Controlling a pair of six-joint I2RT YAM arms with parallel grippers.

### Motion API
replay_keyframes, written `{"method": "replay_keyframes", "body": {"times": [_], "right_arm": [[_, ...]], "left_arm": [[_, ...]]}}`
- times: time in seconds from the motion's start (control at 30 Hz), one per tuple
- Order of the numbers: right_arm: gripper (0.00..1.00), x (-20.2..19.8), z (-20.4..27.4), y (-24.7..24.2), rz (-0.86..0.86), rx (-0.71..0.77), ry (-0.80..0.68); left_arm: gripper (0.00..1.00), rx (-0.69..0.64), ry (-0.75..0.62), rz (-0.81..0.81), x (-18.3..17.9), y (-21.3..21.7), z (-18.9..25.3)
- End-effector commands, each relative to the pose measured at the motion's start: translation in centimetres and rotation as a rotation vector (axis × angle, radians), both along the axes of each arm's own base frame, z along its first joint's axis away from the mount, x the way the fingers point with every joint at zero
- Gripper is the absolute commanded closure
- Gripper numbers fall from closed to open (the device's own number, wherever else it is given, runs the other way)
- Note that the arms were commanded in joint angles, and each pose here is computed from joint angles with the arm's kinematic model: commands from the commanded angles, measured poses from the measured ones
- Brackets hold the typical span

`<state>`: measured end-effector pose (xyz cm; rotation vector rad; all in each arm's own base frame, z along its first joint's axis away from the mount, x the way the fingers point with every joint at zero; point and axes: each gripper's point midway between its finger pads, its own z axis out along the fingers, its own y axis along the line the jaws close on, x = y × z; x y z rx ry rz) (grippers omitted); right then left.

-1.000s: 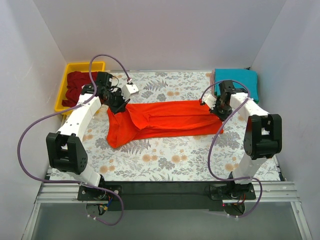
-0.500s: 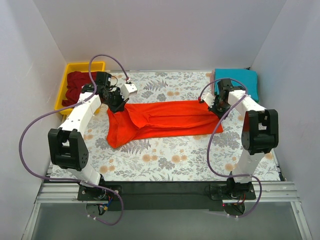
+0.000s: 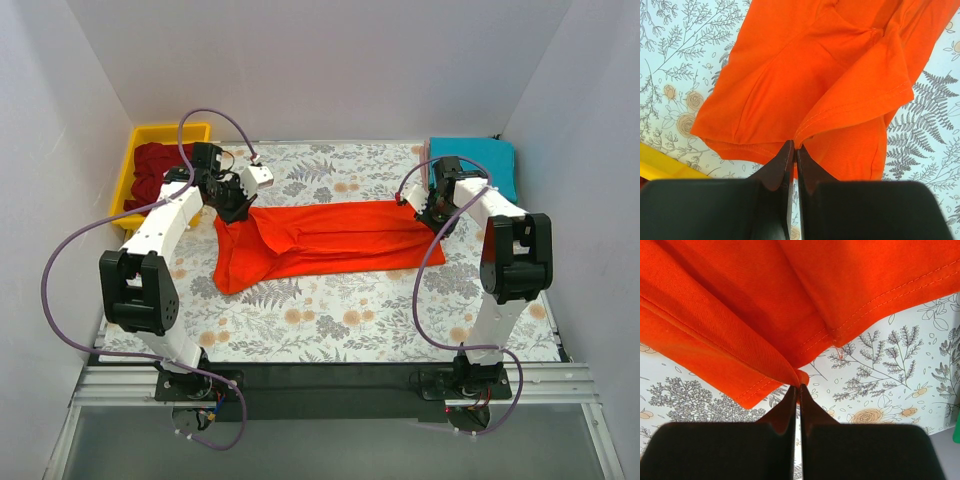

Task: Fold and stack the t-shirts
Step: Fold the tshirt

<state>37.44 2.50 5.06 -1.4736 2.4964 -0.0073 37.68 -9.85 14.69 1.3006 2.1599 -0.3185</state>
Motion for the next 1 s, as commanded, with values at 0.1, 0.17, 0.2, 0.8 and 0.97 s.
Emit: {"method": "replay_keyframes", "body": {"times": [0.1, 0.17, 0.2, 0.8, 0.97], "right_arm": [[0.97, 1.3, 0.5, 0.1, -0.017, 0.013, -0.016], [0.97, 1.4, 0.5, 0.2, -0.021, 0.015, -0.016], [0.97, 1.5, 0.5, 0.2, -0.021, 0.015, -0.016], [0.49, 3.0, 4.0, 2.4, -0.052, 0.133, -0.079], [0.43, 3.2, 7.2, 5.8, -0.08, 0.289, -0.056]], "left_arm": [[1.0, -0.02, -0.056, -0.017, 1.8, -0.3, 1.2], [1.0, -0.019, -0.057, -0.019, 1.9, -0.4, 1.2], [1.0, -0.019, -0.054, -0.018, 1.9, -0.4, 1.1], [1.0, -0.01, -0.071, -0.014, 4.1, -0.2, 0.6], [1.0, -0.027, -0.068, -0.031, 5.4, -0.7, 0.2]]}}
